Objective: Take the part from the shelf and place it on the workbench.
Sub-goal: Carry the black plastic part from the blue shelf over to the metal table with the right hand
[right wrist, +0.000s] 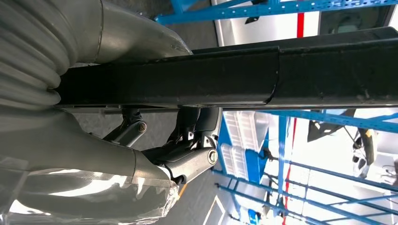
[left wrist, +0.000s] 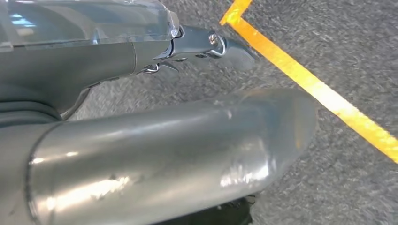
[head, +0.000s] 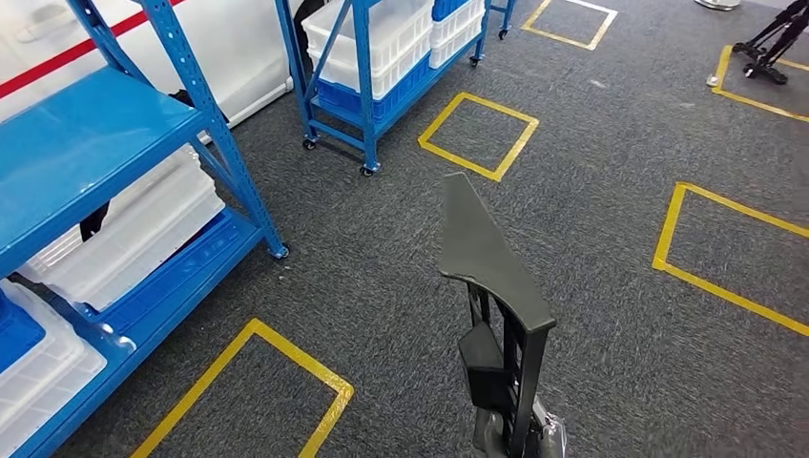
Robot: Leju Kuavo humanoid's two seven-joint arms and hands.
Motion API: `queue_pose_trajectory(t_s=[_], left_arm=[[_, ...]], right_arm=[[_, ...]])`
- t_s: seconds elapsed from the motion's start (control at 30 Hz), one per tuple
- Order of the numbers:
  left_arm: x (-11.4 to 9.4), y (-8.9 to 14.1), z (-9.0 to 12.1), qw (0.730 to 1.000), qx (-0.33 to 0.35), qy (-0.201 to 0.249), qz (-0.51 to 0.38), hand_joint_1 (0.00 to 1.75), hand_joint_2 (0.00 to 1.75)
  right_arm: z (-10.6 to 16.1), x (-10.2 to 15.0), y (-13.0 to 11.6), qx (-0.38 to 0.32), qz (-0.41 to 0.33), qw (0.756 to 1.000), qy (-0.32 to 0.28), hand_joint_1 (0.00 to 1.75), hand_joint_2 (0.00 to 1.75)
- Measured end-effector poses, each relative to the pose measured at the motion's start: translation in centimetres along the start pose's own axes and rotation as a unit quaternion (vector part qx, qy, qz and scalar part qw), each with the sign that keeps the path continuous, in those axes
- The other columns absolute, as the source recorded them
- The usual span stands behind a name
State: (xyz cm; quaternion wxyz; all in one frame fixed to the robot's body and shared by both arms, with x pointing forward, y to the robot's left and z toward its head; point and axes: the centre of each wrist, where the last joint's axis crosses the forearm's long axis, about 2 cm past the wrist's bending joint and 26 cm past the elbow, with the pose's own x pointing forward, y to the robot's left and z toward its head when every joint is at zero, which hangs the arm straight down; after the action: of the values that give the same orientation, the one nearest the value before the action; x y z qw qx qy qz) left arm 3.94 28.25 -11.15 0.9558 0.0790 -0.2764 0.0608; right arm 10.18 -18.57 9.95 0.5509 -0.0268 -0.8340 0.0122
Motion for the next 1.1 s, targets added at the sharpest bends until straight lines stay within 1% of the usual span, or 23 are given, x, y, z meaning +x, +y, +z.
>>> queue_pose_trajectory(t_s=[0.33,0.7,0.87,1.1], left_arm=[[0.1,0.23,-0.09,1.0,0.003,-0.001,0.005,0.0,0.0],[0.69,0.22,-0.38,1.0,0.004,-0.008,0.007,0.0,0.0],[0.38,0.24,-0.23,1.0,0.004,-0.008,0.005,0.0,0.0],[0.48,0.09,-0.25,1.0,0.002,-0.012,0.004,0.0,0.0]], right_arm=[[-0.24,-0.18,-0.07,0.011,0.003,1.0,-0.002,1.75,1.75],[-0.68,-0.3,0.0,0.009,0.005,1.0,-0.004,1.75,1.75],[-0.76,-0.34,-0.08,0.009,0.005,1.0,-0.005,1.75,1.75],[-0.86,-0.37,-0.15,0.009,0.002,1.0,-0.005,1.75,1.75]])
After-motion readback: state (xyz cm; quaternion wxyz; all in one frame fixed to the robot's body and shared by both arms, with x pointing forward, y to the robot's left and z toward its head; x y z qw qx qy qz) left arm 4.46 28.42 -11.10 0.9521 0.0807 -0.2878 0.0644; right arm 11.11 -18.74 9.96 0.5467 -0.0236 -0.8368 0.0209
